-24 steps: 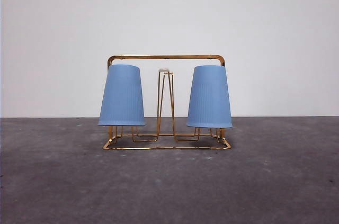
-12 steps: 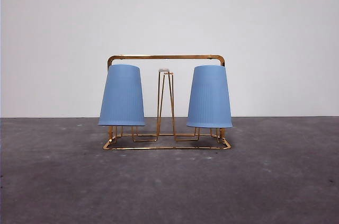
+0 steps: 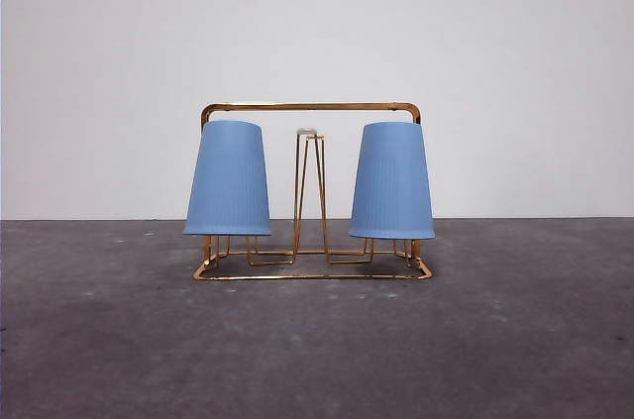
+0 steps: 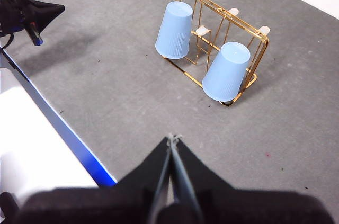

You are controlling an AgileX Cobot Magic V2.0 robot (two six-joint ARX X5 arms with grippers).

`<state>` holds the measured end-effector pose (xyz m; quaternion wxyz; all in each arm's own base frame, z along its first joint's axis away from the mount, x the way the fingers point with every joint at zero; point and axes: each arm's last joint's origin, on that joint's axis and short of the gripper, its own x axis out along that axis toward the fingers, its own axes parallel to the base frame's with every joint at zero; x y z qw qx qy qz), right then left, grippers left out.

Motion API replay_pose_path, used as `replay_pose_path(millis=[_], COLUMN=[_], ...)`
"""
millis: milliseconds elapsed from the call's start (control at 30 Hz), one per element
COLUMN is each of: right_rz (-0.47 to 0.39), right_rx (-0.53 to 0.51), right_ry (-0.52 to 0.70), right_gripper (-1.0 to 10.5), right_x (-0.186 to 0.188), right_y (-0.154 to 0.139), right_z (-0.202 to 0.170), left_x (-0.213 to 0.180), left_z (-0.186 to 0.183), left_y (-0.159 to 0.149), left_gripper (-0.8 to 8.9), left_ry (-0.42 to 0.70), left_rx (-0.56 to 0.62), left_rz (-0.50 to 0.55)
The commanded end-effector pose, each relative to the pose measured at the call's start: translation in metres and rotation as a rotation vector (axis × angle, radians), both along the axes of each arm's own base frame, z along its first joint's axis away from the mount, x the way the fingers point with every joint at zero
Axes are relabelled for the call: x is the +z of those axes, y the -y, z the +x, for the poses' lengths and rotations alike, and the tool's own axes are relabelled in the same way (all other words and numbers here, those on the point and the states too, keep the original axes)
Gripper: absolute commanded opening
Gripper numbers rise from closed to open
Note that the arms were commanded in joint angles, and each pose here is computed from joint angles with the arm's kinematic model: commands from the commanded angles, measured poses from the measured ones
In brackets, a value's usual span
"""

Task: Pick up cup 1,put cup 1 in the cup rack,pick up cup 2,put cup 2 in the cup rack

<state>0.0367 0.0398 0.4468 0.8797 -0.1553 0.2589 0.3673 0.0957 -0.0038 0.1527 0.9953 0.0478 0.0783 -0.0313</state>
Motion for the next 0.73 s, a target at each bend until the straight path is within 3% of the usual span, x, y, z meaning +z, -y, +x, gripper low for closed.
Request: replay_pose_path(millis=[33, 733], right_rz=[-0.016, -0.020], right_rx=[-0.007, -0.023], right_ry=[-0.023, -0.011], right_gripper=[0.0, 0.0], right_x=[-0.0031, -0.0027], right_y=[0.0004, 0.0014], right_z=[-0.0003, 0.0002], left_x=[-0.0034, -0.0038], left_z=[0.0007, 0.0010], left_y=[-0.0001, -0.0001], left_gripper=[-0.03, -0.03], left_ry=[-0.009, -0.014], left_rx=[-0.001, -0.001], left_rz=[-0.014, -0.013])
